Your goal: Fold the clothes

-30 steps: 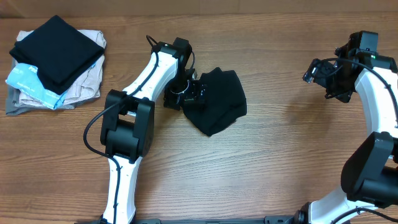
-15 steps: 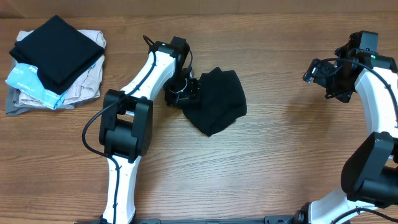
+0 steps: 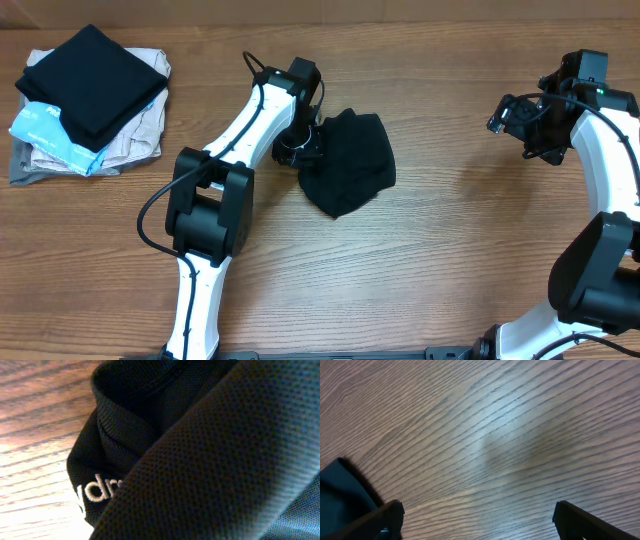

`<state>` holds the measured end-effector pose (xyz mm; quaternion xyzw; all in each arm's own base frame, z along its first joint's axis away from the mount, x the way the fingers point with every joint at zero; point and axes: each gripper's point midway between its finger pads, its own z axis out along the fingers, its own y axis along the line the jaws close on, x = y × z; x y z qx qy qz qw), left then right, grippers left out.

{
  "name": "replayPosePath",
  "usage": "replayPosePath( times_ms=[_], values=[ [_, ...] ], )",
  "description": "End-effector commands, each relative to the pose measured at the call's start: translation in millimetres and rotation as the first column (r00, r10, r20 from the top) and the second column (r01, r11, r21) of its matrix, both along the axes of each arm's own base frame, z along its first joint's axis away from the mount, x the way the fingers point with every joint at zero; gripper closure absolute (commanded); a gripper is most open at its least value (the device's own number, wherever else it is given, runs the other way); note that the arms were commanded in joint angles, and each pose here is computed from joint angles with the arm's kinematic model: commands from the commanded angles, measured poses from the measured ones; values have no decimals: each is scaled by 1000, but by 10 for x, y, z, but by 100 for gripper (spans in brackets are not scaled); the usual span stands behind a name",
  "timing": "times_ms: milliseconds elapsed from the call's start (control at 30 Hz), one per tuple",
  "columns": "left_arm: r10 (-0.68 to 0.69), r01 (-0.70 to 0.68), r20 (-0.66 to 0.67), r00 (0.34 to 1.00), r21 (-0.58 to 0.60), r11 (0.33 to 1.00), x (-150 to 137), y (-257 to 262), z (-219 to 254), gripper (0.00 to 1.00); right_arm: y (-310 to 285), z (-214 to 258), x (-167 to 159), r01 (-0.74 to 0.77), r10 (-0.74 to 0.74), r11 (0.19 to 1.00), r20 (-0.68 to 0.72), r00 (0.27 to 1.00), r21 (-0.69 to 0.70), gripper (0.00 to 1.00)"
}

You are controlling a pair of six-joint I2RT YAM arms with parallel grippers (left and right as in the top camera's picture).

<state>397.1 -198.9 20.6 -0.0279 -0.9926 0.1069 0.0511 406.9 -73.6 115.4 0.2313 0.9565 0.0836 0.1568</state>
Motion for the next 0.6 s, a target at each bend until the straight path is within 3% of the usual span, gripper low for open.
replayPosePath(
  times_ms=[0,233,567],
  values=[
    [-34,28,75,997,73,997,178,105,22,96,-33,131,34,9,-8,1000,36,999,-16,0],
    [-57,31,239,969,110,993,454,157,516,96,-33,131,34,9,-8,1000,36,999,-16,0],
    [-16,-77,428,903,198,977,706,629,1170,96,-33,131,34,9,-8,1000,36,999,-16,0]
  ],
)
